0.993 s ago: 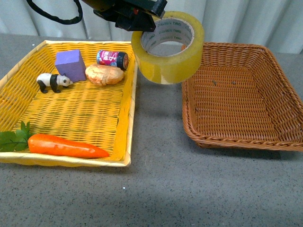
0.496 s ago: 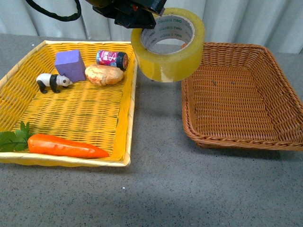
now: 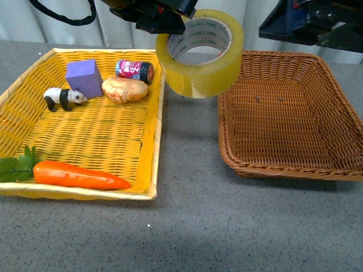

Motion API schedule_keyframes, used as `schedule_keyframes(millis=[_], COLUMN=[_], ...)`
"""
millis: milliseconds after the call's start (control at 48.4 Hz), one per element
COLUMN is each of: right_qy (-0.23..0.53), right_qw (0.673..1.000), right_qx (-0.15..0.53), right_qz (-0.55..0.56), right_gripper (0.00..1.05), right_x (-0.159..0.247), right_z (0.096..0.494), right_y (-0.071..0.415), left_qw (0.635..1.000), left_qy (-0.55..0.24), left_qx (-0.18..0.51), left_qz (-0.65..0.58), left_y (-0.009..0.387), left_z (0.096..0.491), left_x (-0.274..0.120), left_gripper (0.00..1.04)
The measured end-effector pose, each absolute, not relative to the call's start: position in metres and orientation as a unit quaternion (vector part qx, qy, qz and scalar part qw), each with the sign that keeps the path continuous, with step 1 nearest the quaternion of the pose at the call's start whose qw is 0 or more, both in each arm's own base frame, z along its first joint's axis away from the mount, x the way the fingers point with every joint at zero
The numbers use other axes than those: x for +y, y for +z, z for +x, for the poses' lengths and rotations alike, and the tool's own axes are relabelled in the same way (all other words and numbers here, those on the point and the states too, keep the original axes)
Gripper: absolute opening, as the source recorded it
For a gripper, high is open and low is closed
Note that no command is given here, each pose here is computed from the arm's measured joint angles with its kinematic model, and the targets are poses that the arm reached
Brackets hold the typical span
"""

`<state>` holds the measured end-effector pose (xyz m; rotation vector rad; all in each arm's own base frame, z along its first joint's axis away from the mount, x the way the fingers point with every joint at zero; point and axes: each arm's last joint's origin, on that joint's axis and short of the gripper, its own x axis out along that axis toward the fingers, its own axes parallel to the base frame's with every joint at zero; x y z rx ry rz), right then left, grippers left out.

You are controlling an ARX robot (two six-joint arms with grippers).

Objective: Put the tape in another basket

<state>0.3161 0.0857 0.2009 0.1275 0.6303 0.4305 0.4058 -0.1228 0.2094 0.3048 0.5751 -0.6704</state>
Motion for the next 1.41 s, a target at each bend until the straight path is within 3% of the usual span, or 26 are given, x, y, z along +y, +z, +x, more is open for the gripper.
schedule_keyframes(millis=[724,931,1075,1199,1406], right_qy=[0.215,0.214,0.210,0.215,0.198], right_qw=[0.905,0.899,0.894,0.888,0.889], right_qx=[0.363,0.378,0.389,0.397,0.400], right_qz=[0.049,0.057,0.069,0.082,0.108], right_gripper=[0.95,0.68,0.41,0.26,0.16], right_x=[0.133,0.138,0.144,0.143,0.139], right_z=[0.371,0.376,0.375,0.378,0.382], right_y=[0.182,0.180,0.182,0.181,0.182], left_qw=[0.893,0.893,0.893,0.911,0.931], left_qy=[-0.323,-0.322,-0.320,-0.255,-0.210], left_qx=[0.277,0.277,0.277,0.296,0.290], left_qz=[0.147,0.147,0.151,0.135,0.070], left_y=[0.209,0.209,0.209,0.209,0.216], left_z=[0.406,0.406,0.406,0.404,0.399], left_x=[-0.123,-0.123,-0.123,-0.125,-0.124], left_gripper=[0.15,0.15,0.15,0.15,0.55])
